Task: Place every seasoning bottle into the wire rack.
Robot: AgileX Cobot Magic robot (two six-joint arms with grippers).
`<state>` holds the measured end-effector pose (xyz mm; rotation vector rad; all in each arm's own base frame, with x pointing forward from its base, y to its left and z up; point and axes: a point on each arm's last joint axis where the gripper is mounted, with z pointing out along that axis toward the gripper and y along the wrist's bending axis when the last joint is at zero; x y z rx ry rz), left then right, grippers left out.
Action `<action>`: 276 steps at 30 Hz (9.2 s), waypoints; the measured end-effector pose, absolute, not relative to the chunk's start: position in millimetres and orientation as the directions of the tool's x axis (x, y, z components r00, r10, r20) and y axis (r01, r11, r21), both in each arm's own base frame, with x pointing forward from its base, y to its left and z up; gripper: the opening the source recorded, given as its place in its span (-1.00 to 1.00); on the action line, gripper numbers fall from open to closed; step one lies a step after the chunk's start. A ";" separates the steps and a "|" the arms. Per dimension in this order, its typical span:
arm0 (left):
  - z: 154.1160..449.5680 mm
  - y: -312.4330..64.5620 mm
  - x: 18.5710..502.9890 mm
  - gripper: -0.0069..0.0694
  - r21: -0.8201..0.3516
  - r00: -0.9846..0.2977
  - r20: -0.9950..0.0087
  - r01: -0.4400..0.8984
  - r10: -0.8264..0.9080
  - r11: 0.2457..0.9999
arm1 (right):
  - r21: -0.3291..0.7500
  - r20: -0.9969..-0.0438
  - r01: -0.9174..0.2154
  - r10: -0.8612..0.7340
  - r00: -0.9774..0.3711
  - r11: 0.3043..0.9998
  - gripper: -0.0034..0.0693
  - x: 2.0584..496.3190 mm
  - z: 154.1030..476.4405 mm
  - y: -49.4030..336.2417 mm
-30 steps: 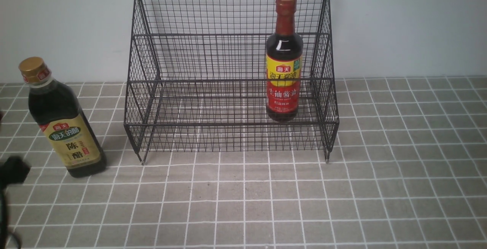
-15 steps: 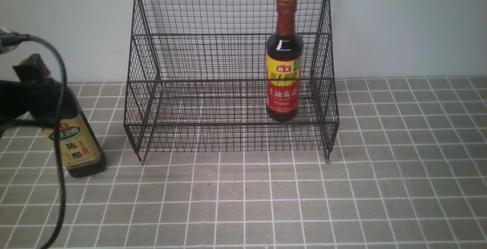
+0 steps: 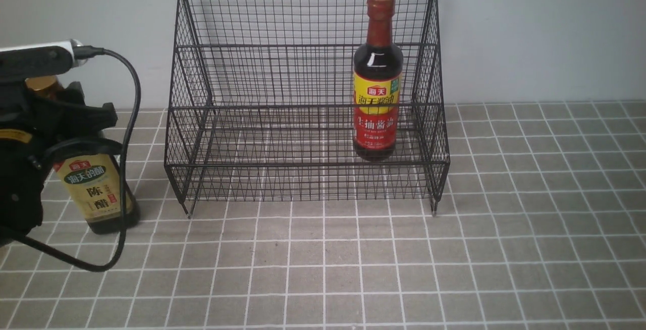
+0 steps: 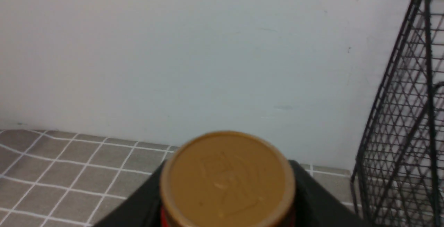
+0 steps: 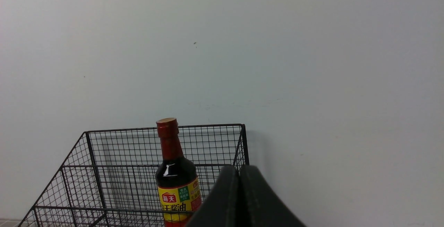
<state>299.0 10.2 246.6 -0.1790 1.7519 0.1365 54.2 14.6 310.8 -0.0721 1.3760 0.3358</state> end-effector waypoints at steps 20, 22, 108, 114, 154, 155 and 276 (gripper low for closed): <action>408.2 -52.4 249.4 -0.02 -0.005 0.056 -0.998 0.182 -0.015 0.983 | 0.145 -0.969 -0.276 0.192 0.154 0.950 -0.94 54.2 310.8 14.6; 399.7 -63.5 258.4 -0.02 -0.007 0.038 -0.999 0.209 -0.015 0.978 | 0.145 -0.969 -0.276 0.192 0.154 0.950 -0.94 54.2 310.8 14.6; 388.3 -51.1 143.6 -0.84 -0.158 -0.503 -0.863 0.350 0.043 0.923 | 0.140 -0.982 -0.289 0.171 0.086 0.947 -0.94 55.2 302.8 17.1; 389.9 -42.9 102.0 -0.84 -0.171 -0.475 -0.880 0.361 0.022 0.917 | 0.139 -0.982 -0.288 0.170 0.086 0.947 -0.94 55.2 302.8 17.1; 171.4 -7.0 52.3 -0.84 0.082 -0.278 -0.953 0.142 0.120 0.986 | 0.139 -0.983 -0.291 0.167 0.074 0.947 -0.94 55.3 301.4 17.5; 171.4 -7.0 52.3 -0.84 0.082 -0.279 -0.953 0.142 0.119 0.987 | 0.139 -0.983 -0.291 0.167 0.074 0.947 -0.94 55.3 301.4 17.5; 171.3 -7.0 52.2 -0.84 0.079 -0.283 -0.952 0.142 0.117 0.987 | 0.013 -0.980 0.082 0.029 -0.198 0.997 -0.94 54.4 181.5 -5.3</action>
